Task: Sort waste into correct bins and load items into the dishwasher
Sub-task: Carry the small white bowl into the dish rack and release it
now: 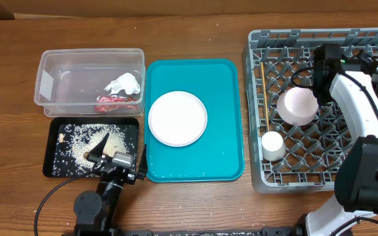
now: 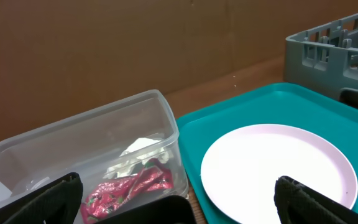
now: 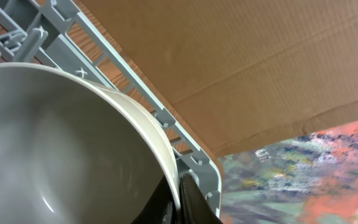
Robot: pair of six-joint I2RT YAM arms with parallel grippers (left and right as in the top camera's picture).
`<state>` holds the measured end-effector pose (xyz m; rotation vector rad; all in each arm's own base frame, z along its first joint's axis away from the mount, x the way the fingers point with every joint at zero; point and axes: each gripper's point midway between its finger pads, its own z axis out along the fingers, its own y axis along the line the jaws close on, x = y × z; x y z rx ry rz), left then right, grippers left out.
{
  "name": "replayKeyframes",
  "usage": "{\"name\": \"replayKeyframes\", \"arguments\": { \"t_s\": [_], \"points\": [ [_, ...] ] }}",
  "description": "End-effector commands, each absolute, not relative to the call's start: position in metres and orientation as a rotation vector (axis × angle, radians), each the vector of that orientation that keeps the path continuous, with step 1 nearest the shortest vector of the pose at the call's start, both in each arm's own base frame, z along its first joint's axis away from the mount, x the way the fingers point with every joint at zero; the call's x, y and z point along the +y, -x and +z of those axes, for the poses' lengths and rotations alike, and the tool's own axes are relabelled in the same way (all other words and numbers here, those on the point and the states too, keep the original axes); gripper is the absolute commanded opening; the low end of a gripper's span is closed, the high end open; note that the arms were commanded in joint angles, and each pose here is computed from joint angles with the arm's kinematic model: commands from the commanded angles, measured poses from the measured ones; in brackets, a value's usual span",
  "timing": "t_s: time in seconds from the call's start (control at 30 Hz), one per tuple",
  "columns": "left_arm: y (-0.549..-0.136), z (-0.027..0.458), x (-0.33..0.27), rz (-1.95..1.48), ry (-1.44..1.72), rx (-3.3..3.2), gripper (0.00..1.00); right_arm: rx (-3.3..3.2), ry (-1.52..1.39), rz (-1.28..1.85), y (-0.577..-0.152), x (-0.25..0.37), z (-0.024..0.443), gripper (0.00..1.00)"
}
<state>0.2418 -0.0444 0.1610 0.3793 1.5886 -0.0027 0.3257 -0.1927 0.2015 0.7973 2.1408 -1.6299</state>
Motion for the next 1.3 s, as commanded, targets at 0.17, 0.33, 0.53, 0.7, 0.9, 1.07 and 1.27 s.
{"name": "replayKeyframes", "arguments": {
  "t_s": [0.17,0.33,0.53,0.7,0.9,1.07,1.27],
  "points": [
    [-0.242,0.161,-0.042,0.017,-0.383,1.582,1.0,2.144,-0.76,-1.68,-0.33,-0.194,0.195,0.04],
    [-0.242,0.161,-0.042,0.017,-0.383,1.582,1.0,2.17,-0.723,-1.699,-0.334,-0.193,0.188,0.04],
    [-0.242,0.161,-0.042,0.017,-0.383,1.582,1.0,2.175,-0.698,-1.652,-0.344,-0.181,0.184,0.04],
    [-0.242,0.161,-0.042,0.017,-0.383,1.582,1.0,2.177,-0.616,-1.622,-0.358,-0.163,0.184,0.04],
    [-0.242,0.161,-0.042,0.017,-0.383,1.582,1.0,2.078,-0.521,-1.755,-0.361,-0.159,0.205,0.04],
    [-0.242,0.161,-0.042,0.017,-0.383,1.582,1.0,2.078,-0.55,-1.81,-0.354,-0.176,0.208,0.04],
    [-0.242,0.161,-0.042,0.017,-0.383,1.582,1.0,2.122,-0.647,-1.787,-0.345,-0.199,0.2,0.04]
  ]
}}
